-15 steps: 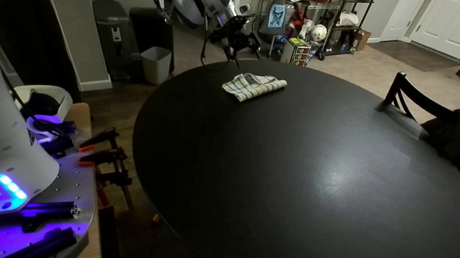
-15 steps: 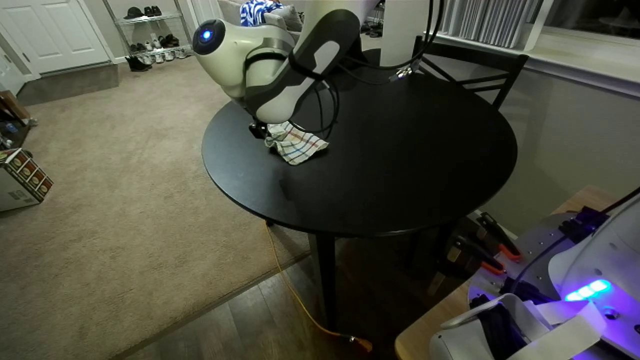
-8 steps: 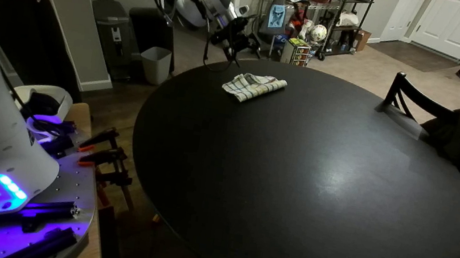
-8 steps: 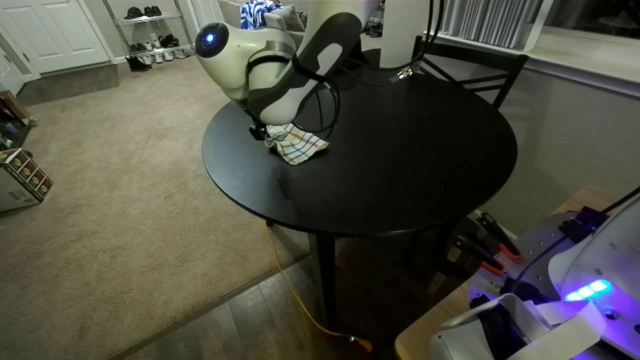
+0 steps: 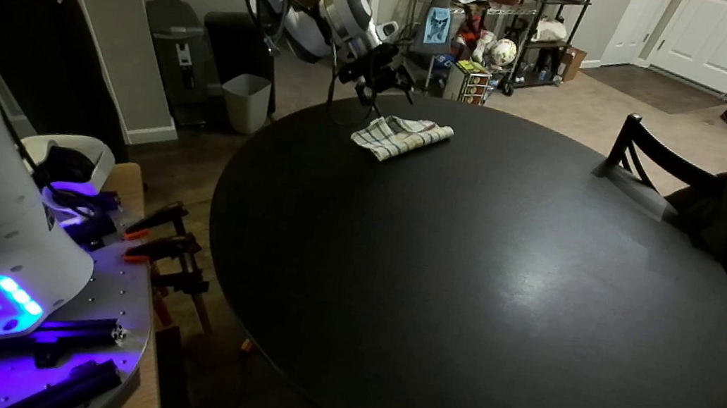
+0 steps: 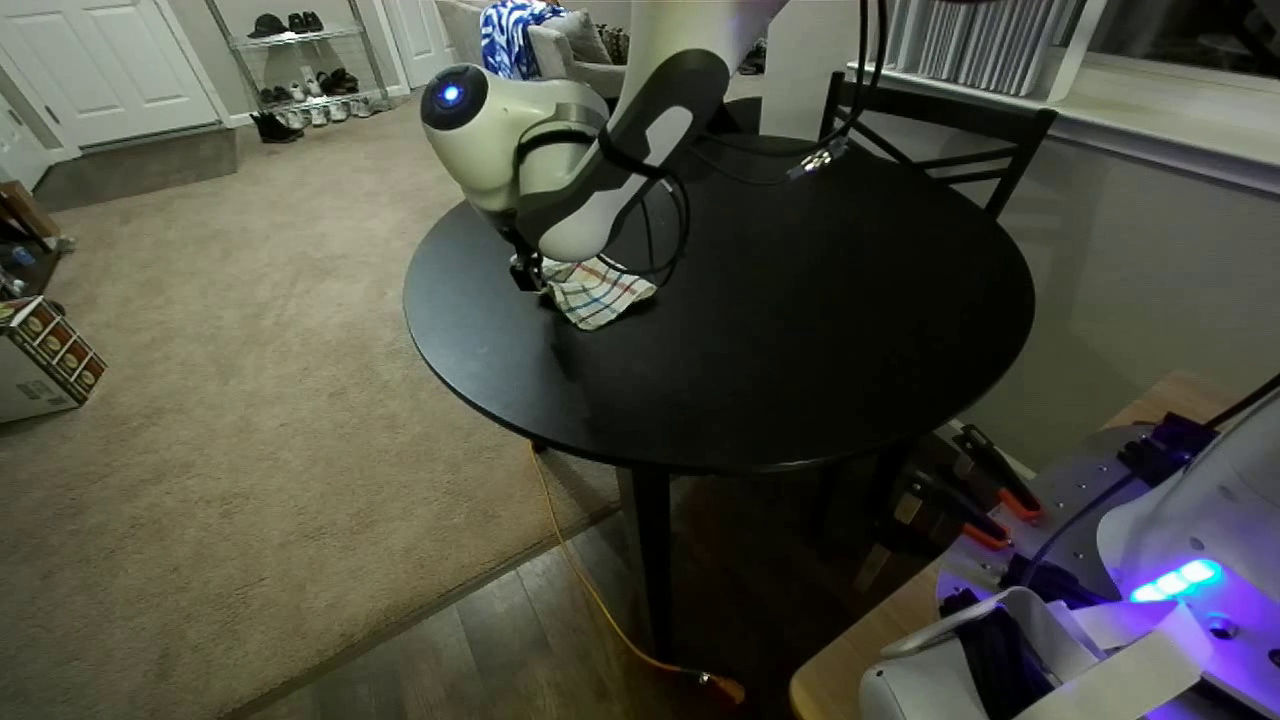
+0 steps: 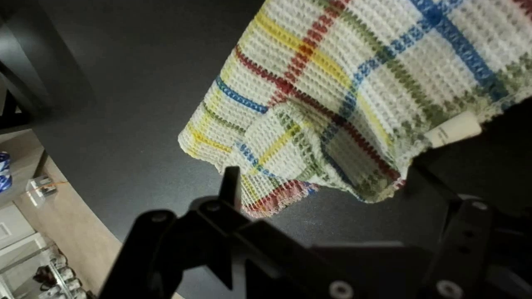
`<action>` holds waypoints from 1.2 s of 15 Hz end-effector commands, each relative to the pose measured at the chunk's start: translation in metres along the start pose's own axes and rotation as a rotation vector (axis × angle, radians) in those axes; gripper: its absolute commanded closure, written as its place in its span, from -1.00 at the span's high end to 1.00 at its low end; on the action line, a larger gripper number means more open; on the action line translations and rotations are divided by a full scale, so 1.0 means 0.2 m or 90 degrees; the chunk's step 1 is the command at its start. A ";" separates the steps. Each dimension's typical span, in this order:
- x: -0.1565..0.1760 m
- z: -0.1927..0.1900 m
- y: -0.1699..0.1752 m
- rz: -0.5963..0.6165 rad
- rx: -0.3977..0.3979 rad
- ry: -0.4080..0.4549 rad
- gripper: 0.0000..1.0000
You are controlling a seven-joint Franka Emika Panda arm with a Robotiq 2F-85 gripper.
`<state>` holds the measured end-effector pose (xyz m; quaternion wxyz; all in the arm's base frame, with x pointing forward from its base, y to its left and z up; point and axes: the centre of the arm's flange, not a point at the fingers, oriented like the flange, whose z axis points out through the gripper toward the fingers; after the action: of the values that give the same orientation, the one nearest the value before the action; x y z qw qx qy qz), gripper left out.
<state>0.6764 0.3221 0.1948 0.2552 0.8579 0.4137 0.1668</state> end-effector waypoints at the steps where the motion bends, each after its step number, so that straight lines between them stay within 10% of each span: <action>1: -0.02 0.00 0.02 -0.025 0.003 0.020 1.00; 18: -0.03 0.11 0.11 -0.041 -0.014 0.022 1.00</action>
<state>0.6910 0.3089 0.1999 0.2715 0.8440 0.4266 0.1788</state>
